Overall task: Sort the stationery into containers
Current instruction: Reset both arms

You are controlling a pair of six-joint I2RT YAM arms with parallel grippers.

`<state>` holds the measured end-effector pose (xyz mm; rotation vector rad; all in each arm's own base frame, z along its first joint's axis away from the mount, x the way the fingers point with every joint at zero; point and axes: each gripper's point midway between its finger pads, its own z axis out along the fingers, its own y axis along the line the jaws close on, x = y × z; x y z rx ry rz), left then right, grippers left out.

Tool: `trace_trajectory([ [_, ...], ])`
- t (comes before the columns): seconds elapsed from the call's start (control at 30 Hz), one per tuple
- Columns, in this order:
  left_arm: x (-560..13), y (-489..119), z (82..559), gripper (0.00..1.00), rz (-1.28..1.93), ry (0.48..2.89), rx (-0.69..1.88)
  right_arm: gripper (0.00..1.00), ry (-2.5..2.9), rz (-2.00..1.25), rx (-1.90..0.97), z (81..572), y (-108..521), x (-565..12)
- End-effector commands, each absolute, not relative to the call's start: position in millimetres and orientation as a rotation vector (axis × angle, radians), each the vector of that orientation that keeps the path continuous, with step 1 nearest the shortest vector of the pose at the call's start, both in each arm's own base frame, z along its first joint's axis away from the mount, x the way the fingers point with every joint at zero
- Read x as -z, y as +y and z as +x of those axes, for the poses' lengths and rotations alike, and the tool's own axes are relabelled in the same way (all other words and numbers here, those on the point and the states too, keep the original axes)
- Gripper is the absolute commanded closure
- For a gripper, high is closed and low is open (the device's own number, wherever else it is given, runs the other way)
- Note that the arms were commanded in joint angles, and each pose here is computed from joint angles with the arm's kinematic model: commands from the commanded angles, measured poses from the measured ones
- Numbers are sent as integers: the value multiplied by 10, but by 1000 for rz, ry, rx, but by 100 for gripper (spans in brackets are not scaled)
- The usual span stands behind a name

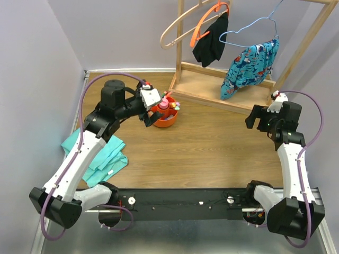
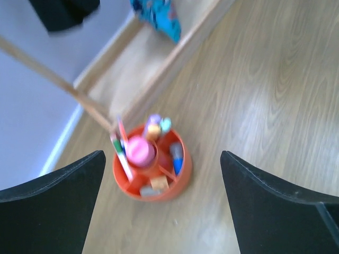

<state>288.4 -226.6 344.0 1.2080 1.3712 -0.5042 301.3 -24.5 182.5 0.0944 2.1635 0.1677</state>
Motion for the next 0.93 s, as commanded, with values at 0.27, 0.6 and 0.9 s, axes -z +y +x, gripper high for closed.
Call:
trace_trajectory([
  [0.27, -2465, -550, 3126, 1, 415, 1952, -27, 0, 2217, 361, -3, 2818, -553, -1697],
  [0.6, -2116, 170, 3305, 1, 33, 2051, -23, 0, 2147, 172, -219, 3207, -85, -1955],
  [0.9, -2139, -3, 3357, 1, 181, 2018, 50, 0, 2212, 33, -177, 3381, 146, -2036],
])
